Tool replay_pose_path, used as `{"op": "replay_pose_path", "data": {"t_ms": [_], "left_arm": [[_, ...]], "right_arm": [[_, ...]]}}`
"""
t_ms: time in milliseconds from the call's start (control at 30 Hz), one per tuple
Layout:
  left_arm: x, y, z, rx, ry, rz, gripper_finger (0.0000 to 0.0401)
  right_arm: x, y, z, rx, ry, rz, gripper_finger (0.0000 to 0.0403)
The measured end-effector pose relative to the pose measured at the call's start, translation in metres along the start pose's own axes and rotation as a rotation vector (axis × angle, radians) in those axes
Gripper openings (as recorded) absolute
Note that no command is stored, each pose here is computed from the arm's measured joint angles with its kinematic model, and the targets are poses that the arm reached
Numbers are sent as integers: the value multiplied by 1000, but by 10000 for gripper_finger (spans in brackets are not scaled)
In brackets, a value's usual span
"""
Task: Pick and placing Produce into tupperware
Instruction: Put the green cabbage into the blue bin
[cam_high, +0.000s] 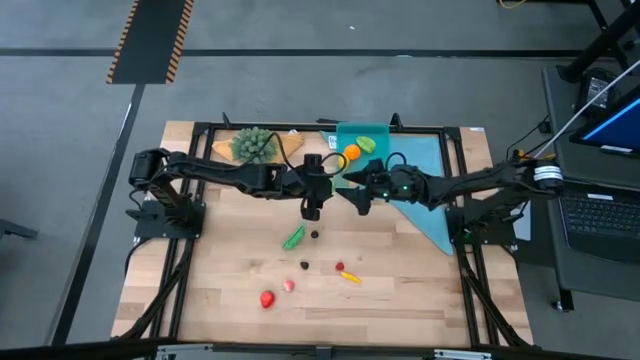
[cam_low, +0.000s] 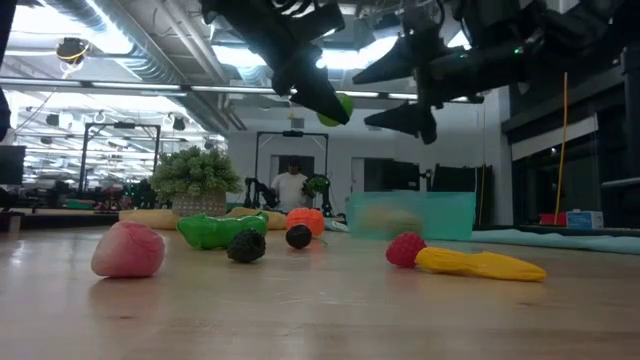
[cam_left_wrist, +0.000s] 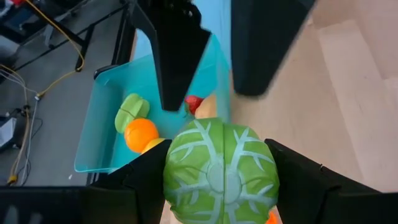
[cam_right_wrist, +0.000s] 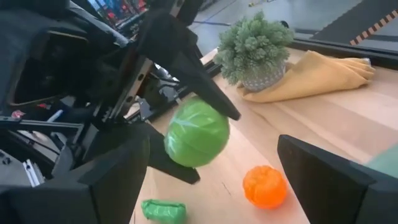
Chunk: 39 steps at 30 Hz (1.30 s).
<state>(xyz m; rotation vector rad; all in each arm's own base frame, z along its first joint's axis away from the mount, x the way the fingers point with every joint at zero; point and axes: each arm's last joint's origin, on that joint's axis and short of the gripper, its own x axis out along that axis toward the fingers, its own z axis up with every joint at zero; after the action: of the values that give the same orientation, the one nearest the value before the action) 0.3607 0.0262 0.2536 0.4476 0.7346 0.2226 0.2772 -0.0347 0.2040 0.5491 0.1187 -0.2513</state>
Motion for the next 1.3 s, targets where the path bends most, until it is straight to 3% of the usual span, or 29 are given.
{"op": "replay_pose_path", "data": {"t_ms": [667, 900, 1300], "left_arm": [[1, 5, 0, -11, -12, 21, 226], [1, 6, 0, -13, -9, 28, 226], [1, 5, 0, -12, -10, 26, 226]], "right_arm": [[23, -5, -15, 76, -76, 97, 355], [39, 2, -7, 33, -71, 122, 353], [45, 2, -6, 26, -42, 110, 264]]}}
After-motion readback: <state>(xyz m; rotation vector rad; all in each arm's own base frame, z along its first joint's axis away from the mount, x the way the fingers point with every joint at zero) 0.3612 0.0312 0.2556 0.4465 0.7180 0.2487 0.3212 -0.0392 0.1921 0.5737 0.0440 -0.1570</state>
